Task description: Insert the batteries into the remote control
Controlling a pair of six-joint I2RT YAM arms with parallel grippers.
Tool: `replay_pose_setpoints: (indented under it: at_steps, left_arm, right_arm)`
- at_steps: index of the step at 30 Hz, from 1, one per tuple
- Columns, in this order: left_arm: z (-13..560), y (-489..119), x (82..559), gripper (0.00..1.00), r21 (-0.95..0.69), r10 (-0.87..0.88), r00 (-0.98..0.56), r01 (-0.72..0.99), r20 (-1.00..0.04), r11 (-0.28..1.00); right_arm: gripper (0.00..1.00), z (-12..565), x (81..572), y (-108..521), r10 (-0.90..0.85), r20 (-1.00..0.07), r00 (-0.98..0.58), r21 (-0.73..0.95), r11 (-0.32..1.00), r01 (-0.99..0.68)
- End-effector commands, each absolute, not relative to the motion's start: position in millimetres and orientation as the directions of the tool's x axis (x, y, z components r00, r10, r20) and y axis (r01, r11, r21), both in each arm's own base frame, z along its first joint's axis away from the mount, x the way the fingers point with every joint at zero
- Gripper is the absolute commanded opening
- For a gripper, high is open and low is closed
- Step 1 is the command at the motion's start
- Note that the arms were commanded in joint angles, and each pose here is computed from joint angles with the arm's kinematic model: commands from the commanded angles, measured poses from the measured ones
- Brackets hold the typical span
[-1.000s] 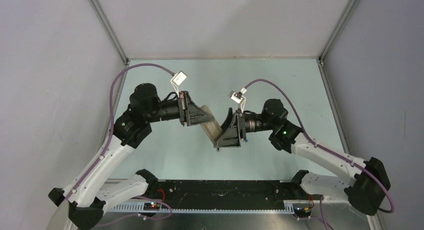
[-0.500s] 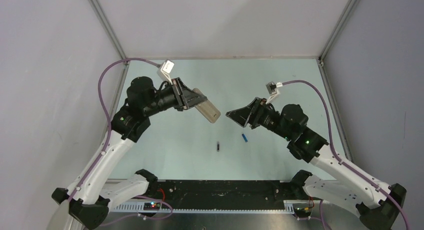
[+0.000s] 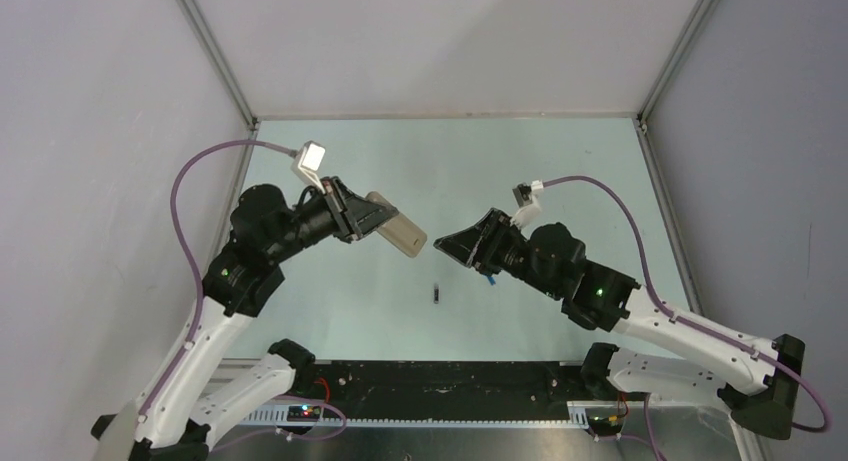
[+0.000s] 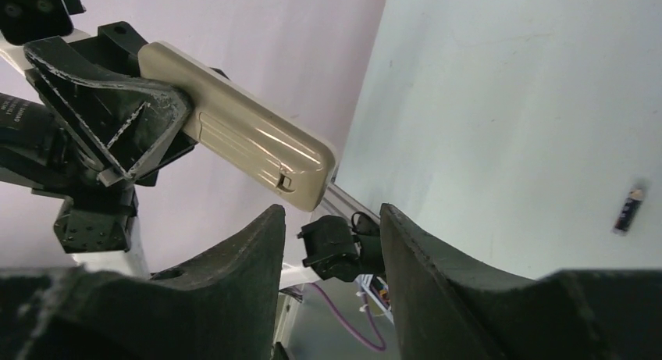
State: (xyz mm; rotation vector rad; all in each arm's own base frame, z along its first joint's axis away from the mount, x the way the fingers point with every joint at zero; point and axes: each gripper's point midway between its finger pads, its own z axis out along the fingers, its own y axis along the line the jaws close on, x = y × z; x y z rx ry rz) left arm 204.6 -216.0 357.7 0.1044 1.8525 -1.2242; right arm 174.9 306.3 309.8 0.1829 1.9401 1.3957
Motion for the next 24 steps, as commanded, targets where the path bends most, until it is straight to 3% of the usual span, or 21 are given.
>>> replay_pose_setpoints:
  at_steps: [1,12,24]
  left_arm:
    - [375.1,-207.8,198.8,0.00,-0.661,-0.405,-0.524,0.559,-0.749,0.500]
    - [371.7,-204.7,186.5,0.00,-0.628,-0.391,-0.491,0.609,-0.779,0.485]
    - [366.2,-205.2,176.1,0.00,-0.637,-0.388,-0.506,0.622,-0.770,0.455]
  right_arm:
    - [0.53,347.8,173.7,311.5,0.590,-0.421,-0.689,0.906,0.314,-0.285]
    - [0.41,371.7,156.3,333.1,0.612,-0.397,-0.685,0.916,0.219,-0.336]
    - [0.45,372.9,156.9,342.8,0.594,-0.382,-0.708,0.921,0.186,-0.341]
